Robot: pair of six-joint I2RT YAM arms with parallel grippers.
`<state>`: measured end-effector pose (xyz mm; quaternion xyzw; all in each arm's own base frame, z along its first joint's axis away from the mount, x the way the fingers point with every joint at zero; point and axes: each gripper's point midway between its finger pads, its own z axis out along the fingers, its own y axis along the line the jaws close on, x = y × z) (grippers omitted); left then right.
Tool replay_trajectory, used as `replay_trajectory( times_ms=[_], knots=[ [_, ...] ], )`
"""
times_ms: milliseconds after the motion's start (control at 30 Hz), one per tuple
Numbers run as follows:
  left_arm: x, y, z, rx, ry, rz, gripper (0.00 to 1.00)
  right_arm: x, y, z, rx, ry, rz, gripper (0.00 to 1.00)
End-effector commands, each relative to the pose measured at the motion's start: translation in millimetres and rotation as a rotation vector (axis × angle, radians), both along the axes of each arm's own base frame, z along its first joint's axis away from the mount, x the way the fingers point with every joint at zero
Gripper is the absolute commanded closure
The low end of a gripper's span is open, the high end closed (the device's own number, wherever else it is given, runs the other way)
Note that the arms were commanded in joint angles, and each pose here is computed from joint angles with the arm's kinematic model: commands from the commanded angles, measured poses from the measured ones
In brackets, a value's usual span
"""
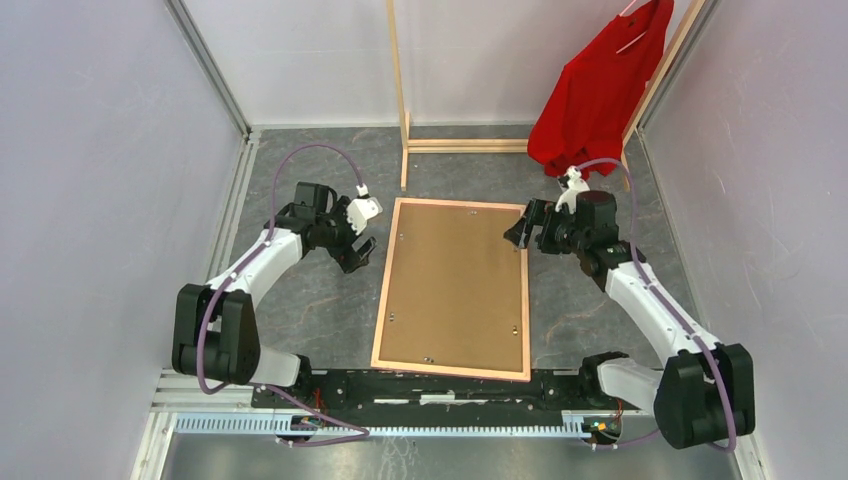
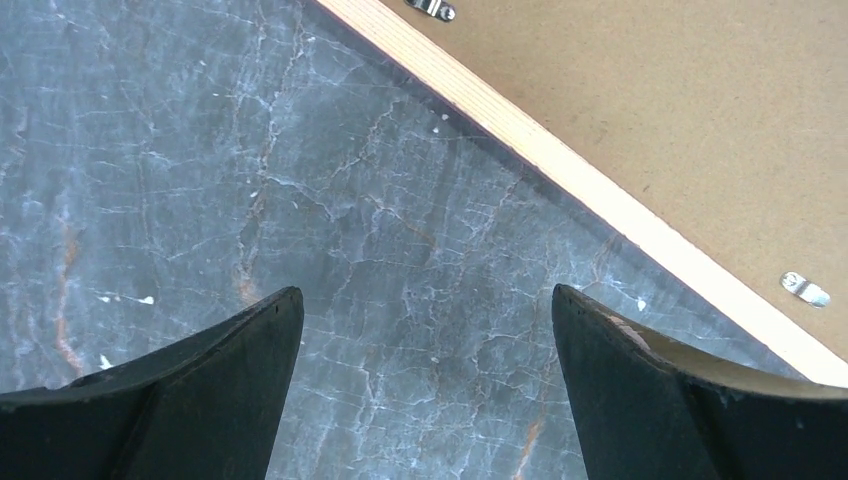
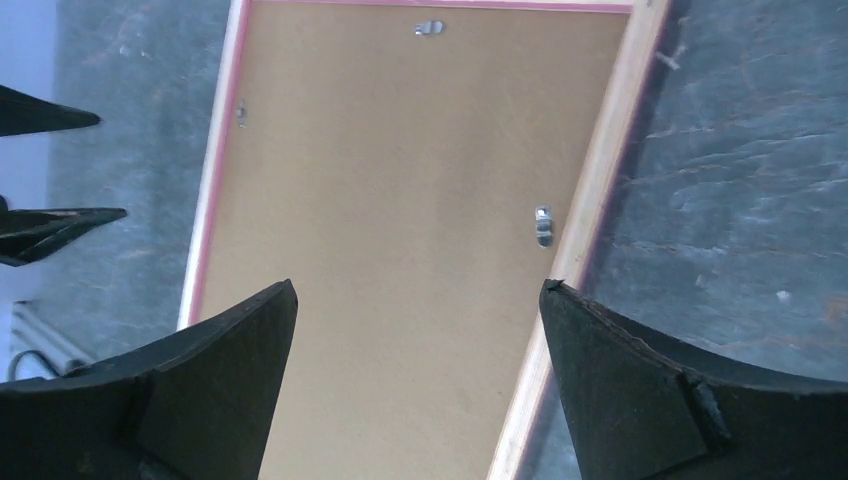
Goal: Put the photo into the frame
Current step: Turn over the photo frame item on the photo frame, then install the photo frame at the center of the board.
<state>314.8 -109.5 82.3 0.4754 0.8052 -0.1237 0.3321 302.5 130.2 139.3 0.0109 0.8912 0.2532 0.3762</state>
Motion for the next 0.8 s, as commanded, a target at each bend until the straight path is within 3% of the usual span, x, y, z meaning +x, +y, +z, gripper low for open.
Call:
replay_trajectory(
  times_ms=[0, 100, 233, 400, 567, 767],
  knots=[
    [-14.1, -13.0, 11.1, -0.099, 0.081, 0.002, 0.00, -11.1, 30.5, -4.7, 0.258, -0.024, 0.066, 0.02],
    [-30.0, -20.6, 2.9, -0.146, 0.170, -0.002, 0.04, -25.2, 59.0, -1.2, 0.279, -0.072, 0.116, 0.03],
    [-43.2, -28.5, -7.7, -0.196, 0.269, 0.008, 0.13, -49.8, 102.2, -4.0, 0.259, -0.113, 0.177, 0.21],
    [-50.5, -37.5, -22.7, -0.230, 0.377, 0.023, 0.25, -80.2, 159.1, -19.1, 0.277, -0.143, 0.310, 0.27],
    [-48.3, -40.0, -41.4, -0.219, 0.466, 0.040, 0.35, -100.9, 223.8, -38.2, 0.218, -0.125, 0.505, 0.40],
    [-44.0, -46.9, -42.9, -0.245, 0.494, 0.031, 0.42, -118.0, 270.9, -52.2, 0.198, -0.100, 0.630, 0.42]
  ],
)
